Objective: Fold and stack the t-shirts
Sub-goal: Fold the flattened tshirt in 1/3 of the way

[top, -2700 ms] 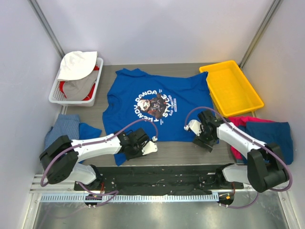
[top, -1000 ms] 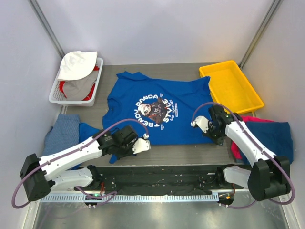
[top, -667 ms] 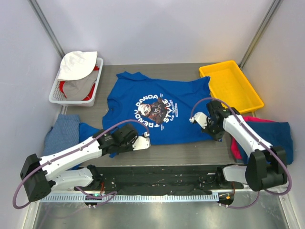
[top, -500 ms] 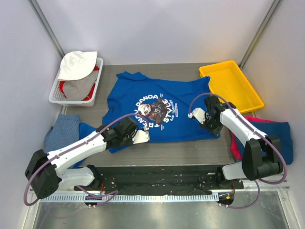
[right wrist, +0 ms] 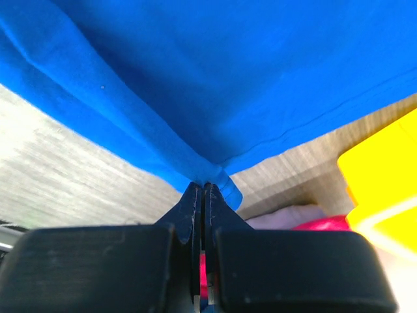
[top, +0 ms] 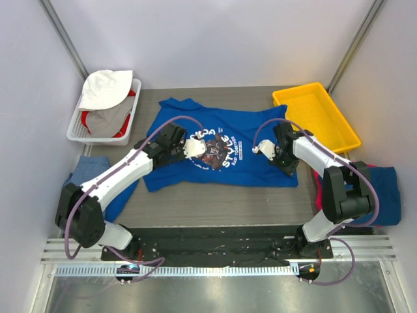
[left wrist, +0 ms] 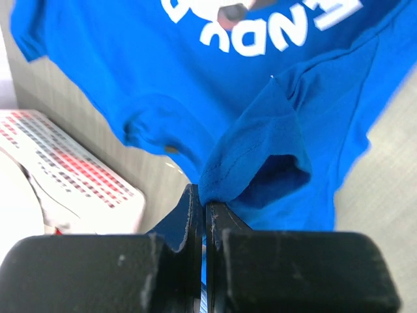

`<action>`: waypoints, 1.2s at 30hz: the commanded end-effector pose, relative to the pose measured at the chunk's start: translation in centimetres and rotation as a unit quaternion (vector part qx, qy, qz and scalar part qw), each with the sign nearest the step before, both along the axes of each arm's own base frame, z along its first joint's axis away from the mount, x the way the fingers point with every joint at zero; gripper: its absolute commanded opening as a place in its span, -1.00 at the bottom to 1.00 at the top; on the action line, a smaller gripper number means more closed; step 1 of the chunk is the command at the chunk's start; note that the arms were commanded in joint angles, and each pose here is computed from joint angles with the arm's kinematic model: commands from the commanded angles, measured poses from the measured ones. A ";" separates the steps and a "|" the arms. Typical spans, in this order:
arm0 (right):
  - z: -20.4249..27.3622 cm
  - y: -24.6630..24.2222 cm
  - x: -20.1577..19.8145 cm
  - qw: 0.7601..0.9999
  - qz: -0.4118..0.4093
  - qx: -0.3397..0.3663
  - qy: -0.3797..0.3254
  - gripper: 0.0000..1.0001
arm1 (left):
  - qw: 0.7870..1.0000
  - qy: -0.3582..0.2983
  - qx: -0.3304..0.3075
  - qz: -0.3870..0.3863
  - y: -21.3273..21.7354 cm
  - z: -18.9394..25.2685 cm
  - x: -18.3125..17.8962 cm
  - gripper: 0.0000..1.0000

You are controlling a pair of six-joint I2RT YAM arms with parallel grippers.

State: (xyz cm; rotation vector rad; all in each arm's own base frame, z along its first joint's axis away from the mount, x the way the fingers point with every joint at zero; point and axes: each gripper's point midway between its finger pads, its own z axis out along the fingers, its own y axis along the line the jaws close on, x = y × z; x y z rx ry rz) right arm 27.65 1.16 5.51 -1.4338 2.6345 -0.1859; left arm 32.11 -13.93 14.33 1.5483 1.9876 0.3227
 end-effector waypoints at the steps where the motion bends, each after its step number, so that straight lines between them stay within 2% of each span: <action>1: 1.2 0.1 3.0 0.999 0.006 -0.002 -0.036 -0.98 | 1.000 -0.018 0.006 -0.014 -0.8 0.4 3.0 -1.00; 17: 1.9 -0.8 7.1 0.999 -0.002 -0.014 -0.052 -0.98 | 0.999 -0.024 0.031 -0.003 0.7 -1.6 7.8 -1.00; 28: 1.9 -0.7 8.2 0.999 -0.002 -0.014 -0.048 -0.98 | 0.997 -0.066 0.022 -0.011 -0.8 0.5 11.5 -1.00; 36: 2.1 -0.6 8.5 0.999 -0.002 -0.016 -0.050 -0.98 | 0.996 -0.081 0.030 -0.020 -1.2 0.8 12.8 -1.00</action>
